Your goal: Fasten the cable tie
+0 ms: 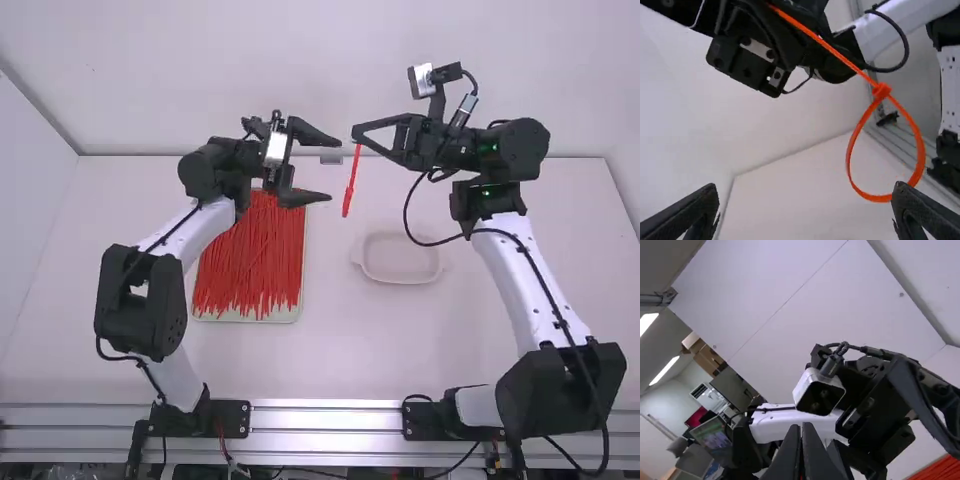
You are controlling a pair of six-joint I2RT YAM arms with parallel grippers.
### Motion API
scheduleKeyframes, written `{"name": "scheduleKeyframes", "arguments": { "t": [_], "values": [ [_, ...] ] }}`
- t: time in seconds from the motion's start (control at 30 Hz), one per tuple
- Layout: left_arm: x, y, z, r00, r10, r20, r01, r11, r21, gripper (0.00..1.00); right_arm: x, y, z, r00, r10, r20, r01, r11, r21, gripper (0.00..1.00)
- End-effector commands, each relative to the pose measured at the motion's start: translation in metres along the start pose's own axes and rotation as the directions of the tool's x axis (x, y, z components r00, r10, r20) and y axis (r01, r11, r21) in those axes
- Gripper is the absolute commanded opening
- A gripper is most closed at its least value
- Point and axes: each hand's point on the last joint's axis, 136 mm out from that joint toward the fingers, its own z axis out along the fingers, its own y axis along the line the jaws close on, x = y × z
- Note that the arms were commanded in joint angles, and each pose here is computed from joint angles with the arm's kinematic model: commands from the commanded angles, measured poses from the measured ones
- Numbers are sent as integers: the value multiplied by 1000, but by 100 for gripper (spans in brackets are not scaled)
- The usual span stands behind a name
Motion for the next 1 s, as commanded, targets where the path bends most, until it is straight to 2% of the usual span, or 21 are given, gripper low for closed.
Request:
{"name": "scheduleKeyframes", "arguments": {
  "t": [0.0,0.17,0.37,0.47,0.5,0.53,0.57,0.6,0.87,0.97],
  "values": [
    [-2,1,2,998,-58,14,58,998,-7,86,0,0,0,1000,-28,9,28,1000,5,0],
    [-3,-8,17,997,-73,20,72,997,38,78,4,-4,8,1000,-24,3,24,1000,6,0],
    [-1,-19,27,998,-70,5,69,993,93,74,2,-5,9,999,-35,14,34,999,8,0],
    [0,-20,27,998,-70,0,69,993,98,57,1,-6,7,999,-34,17,34,999,13,0],
    [0,-20,27,998,-70,0,69,993,98,57,1,-6,7,999,-34,17,34,999,13,0],
    [0,-20,26,997,-71,-1,71,993,95,43,1,-6,7,999,-35,18,35,999,13,0],
    [0,-19,25,997,-74,-1,74,993,94,19,2,-5,8,999,-33,15,33,999,9,0],
    [0,-20,27,997,-76,0,75,992,99,2,3,-4,10,999,-34,13,34,999,6,0],
    [1,-23,29,996,-86,-5,86,990,110,2,-2,-6,8,999,-27,35,27,1000,17,0],
    [6,-24,28,995,-99,-4,98,990,105,2,-10,-10,3,997,-31,75,29,999,39,0]
  ]
}}
